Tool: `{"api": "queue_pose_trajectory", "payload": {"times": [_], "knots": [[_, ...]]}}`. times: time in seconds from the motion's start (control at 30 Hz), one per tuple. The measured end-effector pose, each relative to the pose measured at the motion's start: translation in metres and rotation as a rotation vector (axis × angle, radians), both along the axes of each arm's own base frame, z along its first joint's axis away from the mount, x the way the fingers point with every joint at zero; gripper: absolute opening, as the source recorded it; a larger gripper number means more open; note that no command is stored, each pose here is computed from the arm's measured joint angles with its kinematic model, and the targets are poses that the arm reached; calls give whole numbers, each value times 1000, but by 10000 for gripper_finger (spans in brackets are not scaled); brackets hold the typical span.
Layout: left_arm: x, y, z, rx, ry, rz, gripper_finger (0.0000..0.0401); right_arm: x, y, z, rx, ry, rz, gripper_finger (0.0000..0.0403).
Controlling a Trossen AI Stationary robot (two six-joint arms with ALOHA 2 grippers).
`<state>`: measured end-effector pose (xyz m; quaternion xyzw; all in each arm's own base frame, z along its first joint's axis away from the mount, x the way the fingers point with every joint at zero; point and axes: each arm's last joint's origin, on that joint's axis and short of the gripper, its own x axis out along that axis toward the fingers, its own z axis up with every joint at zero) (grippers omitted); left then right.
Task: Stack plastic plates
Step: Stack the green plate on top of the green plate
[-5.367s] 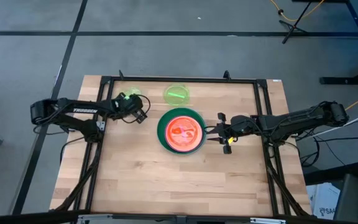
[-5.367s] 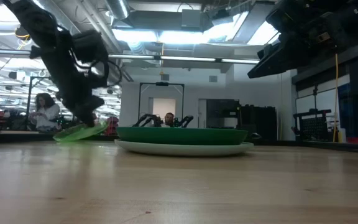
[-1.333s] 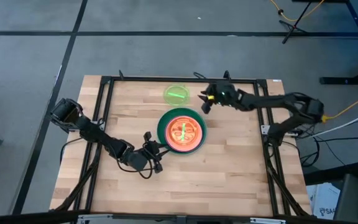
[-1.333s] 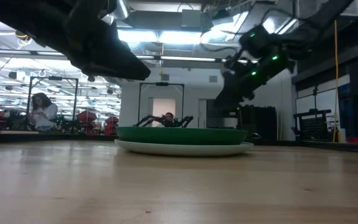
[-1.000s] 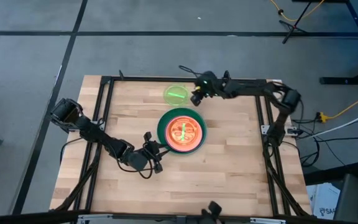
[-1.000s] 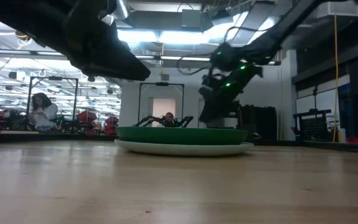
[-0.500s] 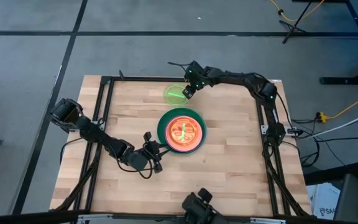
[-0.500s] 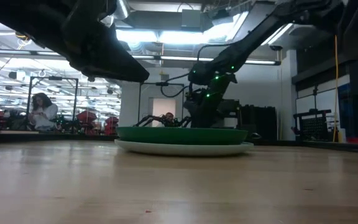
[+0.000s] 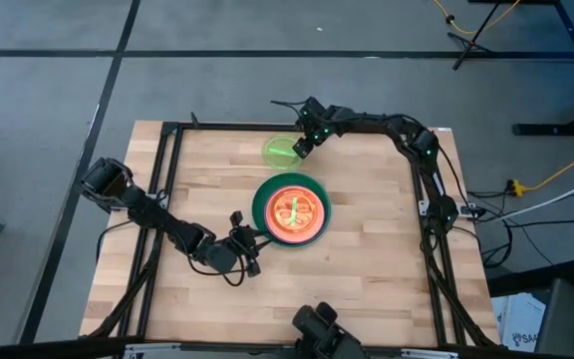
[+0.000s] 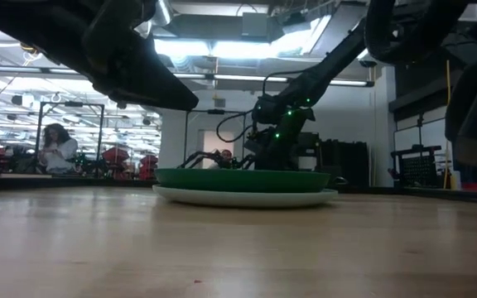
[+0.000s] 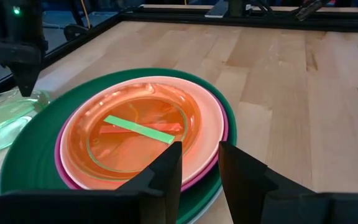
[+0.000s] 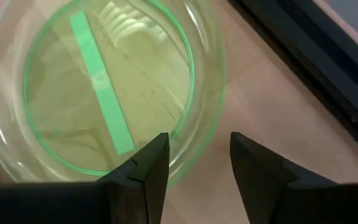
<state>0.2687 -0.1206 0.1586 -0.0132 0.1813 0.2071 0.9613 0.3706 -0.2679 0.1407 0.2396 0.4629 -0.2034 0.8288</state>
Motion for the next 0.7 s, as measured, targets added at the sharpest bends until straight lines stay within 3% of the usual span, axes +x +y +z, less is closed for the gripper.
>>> {"api": "queue_pose_trajectory", "payload": {"times": [0.17, 0.5, 0.7], "knots": [[0, 0, 0, 0, 0, 0, 98, 1, 2, 0, 3, -2, 5, 133], [0, 0, 0, 0, 0, 0, 98, -1, 2, -4, -7, 7, 13, 14], [0, 0, 0, 0, 0, 0, 98, 1, 1, -3, -30, -8, 23, 8]]}}
